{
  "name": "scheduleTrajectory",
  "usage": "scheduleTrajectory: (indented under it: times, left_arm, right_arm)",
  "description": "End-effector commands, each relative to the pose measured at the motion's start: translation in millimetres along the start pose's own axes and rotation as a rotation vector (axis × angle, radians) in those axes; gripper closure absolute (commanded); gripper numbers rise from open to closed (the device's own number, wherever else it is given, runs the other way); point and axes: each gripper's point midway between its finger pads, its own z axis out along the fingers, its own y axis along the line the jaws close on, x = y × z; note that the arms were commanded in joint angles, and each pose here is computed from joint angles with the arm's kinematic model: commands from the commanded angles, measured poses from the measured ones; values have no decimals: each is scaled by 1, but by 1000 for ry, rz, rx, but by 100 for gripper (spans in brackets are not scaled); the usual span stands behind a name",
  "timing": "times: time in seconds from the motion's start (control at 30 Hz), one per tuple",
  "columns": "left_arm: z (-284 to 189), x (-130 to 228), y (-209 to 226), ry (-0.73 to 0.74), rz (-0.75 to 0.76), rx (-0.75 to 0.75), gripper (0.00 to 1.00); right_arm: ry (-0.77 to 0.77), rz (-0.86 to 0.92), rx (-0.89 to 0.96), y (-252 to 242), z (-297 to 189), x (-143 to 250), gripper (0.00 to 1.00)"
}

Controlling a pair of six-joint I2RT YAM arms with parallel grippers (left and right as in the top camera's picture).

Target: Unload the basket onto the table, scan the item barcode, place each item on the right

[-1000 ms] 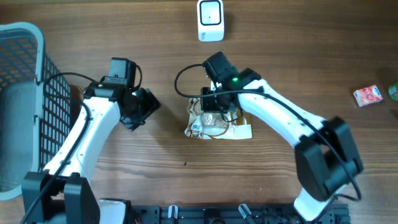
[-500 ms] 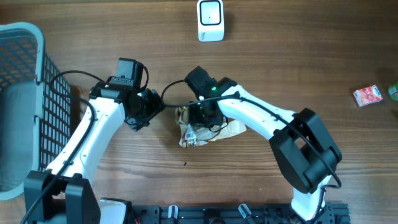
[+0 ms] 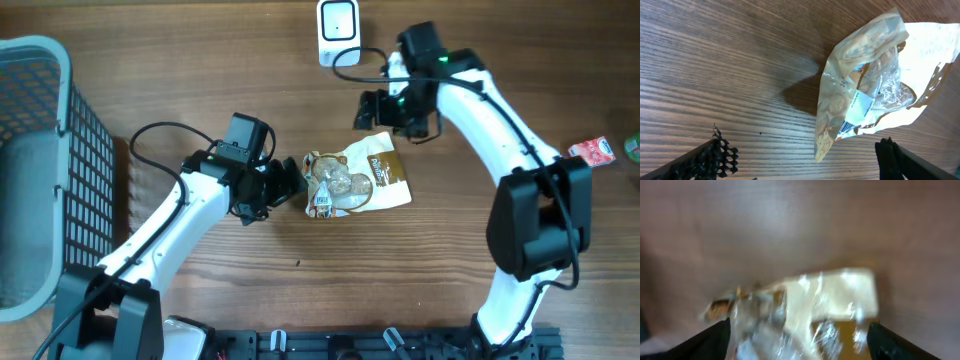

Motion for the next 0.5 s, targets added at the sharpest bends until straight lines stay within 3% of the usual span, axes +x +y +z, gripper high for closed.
scheduleTrajectory:
  times: [0.0,0.1,0.2,0.33,0.43,0.47]
  left_arm:
    - [2,-1,2,-11,-24,-9,0]
    - [2,1,4,-4,-26,-17,0]
    - [2,1,4,-4,-26,-18,0]
    - [2,-2,9,-21,-30,-43,0]
    - [2,0,11,-16,-33,-51,0]
    - [2,0,11,-15,-33,-52,0]
  right_arm:
    - [72,-9,-5,-7,28,29,12]
    - [128,42,-10,-16,45,53,12]
    - [241,49,-6,-15,58,92,20]
    - [387,47,-35,12,42,136,23]
    - [297,-36,2,30,7,135,20]
    - [213,-40,29,30,-5,122,10]
